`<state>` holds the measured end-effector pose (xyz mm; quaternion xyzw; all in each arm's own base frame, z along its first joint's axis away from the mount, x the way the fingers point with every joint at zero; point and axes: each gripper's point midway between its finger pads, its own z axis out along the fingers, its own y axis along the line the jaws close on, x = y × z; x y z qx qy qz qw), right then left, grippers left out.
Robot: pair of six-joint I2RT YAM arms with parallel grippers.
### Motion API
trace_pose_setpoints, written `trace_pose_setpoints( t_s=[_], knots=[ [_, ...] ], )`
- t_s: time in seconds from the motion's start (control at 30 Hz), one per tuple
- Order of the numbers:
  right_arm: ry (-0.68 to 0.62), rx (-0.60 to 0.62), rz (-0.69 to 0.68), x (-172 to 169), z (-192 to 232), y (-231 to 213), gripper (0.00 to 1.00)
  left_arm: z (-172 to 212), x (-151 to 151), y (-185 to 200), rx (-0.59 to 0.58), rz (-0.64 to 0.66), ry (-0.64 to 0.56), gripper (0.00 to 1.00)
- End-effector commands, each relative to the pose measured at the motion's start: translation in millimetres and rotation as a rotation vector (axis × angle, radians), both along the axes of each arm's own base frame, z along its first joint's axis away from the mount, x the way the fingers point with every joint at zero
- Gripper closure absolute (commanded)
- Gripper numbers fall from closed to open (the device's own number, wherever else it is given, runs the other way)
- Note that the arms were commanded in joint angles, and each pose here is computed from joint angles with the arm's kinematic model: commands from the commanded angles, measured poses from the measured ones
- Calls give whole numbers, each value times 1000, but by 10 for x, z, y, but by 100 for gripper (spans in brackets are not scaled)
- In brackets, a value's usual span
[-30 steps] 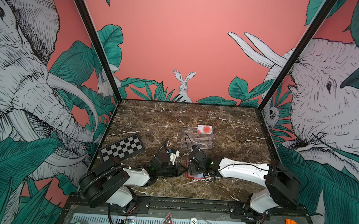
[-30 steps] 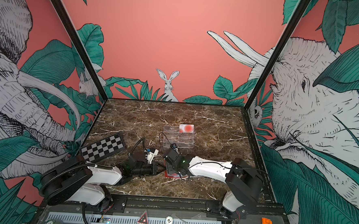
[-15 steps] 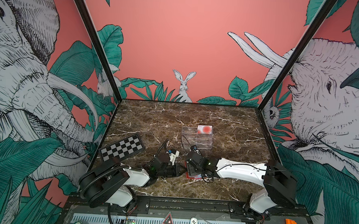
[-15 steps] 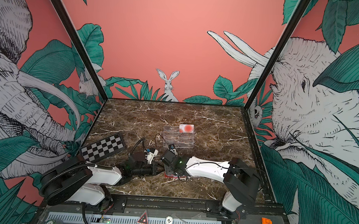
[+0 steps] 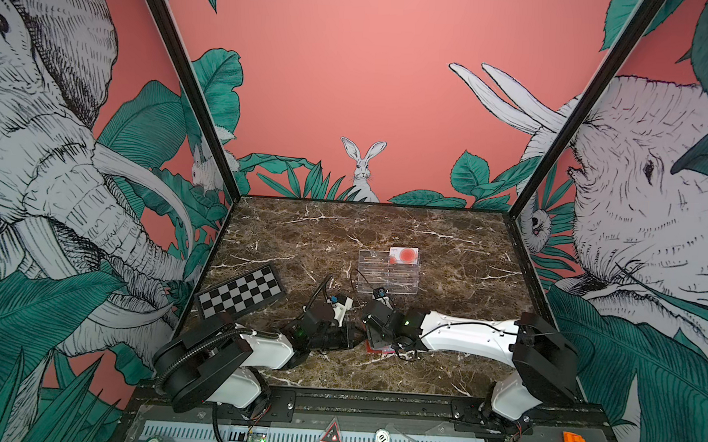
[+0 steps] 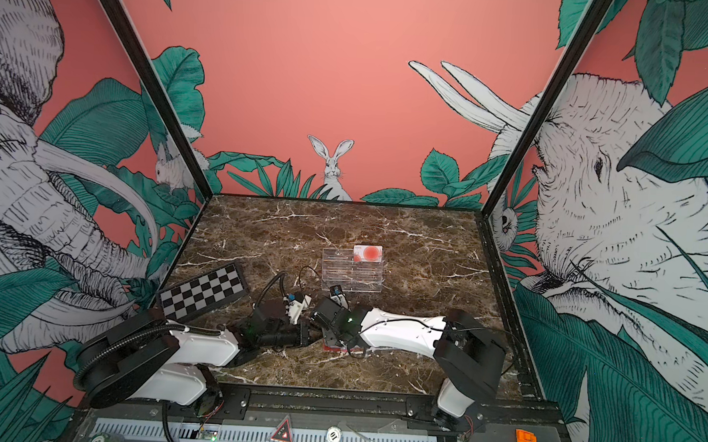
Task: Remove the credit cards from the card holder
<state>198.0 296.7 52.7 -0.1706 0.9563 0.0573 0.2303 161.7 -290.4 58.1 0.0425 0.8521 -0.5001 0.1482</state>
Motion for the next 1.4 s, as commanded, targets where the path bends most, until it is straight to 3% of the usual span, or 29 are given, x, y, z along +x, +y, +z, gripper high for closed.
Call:
trace_pose_setpoints(
  t_s=[0.0, 0.43, 0.6, 0.87, 1.07, 1.37],
  knots=[
    [-9, -61, -20, -26, -43, -105, 30, 414, 27, -123, -124, -31, -118, 100],
    [-95, -146, -56, 80, 115, -326, 33, 383, 0, -76, -114, -24, -121, 100],
    [-130, -66, -66, 88, 326, -337, 33, 374, -3, -63, -110, -23, -123, 100],
    [-152, 177, -14, 5, 615, -160, 31, 352, -6, -45, -96, -21, -124, 100],
    [-93, 226, 34, -67, 559, 30, 30, 354, -4, -48, -97, -21, -125, 100],
    [-65, 182, 24, -76, 438, 8, 30, 374, 5, -56, -101, -20, -128, 100]
  ],
)
